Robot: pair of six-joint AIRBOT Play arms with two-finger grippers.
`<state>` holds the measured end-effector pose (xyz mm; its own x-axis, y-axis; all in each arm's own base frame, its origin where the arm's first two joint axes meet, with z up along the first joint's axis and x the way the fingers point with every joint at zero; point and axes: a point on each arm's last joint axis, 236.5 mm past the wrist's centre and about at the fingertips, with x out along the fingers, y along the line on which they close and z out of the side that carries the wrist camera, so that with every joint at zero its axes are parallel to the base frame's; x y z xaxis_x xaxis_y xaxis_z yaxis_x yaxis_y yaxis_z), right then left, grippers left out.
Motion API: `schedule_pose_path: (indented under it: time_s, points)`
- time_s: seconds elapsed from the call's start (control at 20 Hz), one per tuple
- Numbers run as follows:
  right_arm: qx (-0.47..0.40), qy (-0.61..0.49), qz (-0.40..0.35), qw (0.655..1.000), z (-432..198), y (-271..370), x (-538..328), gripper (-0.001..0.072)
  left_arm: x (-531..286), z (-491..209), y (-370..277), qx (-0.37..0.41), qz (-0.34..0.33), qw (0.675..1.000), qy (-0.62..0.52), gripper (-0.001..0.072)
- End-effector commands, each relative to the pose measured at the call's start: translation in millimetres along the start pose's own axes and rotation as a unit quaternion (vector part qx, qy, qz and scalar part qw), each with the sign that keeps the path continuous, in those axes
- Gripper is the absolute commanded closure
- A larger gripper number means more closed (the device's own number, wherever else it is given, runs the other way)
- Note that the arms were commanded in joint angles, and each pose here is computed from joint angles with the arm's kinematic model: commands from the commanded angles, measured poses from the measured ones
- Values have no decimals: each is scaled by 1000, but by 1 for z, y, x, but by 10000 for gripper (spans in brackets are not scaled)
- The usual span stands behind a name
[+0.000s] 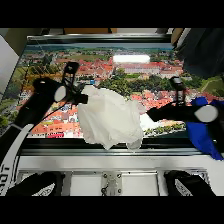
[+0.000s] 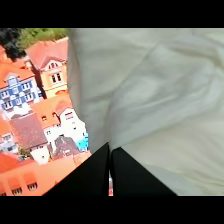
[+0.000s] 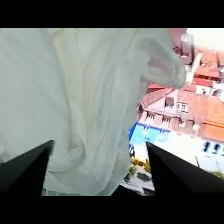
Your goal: Fold the clothes and pants, and hang the long-sleeved shirts on hangers.
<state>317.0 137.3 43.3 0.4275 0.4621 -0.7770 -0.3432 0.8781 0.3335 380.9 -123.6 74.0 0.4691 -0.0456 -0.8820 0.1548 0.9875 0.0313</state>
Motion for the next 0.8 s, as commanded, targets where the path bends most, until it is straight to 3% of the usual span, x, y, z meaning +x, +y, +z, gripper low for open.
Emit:
schedule_pose_path:
  time_s: [0.0,0.4,0.45,0.5,0.55,0.75]
  points:
    - [-29,42,11,999,-25,20,75,-8,-43,8,24,-28,5,999,-44,697]
    - [-59,117,34,991,-55,50,128,10,-58,9,27,-31,4,998,-57,697]
    - [-60,114,35,991,-53,50,126,251,-58,8,27,-31,4,998,-57,697]
    - [-61,110,35,991,-51,51,124,571,-58,8,27,-31,4,998,-57,697]
    - [-64,103,36,992,-47,53,120,703,-58,9,27,-31,4,998,-57,697]
    - [-147,14,-15,989,26,42,53,703,-117,43,36,-36,5,989,-146,697]
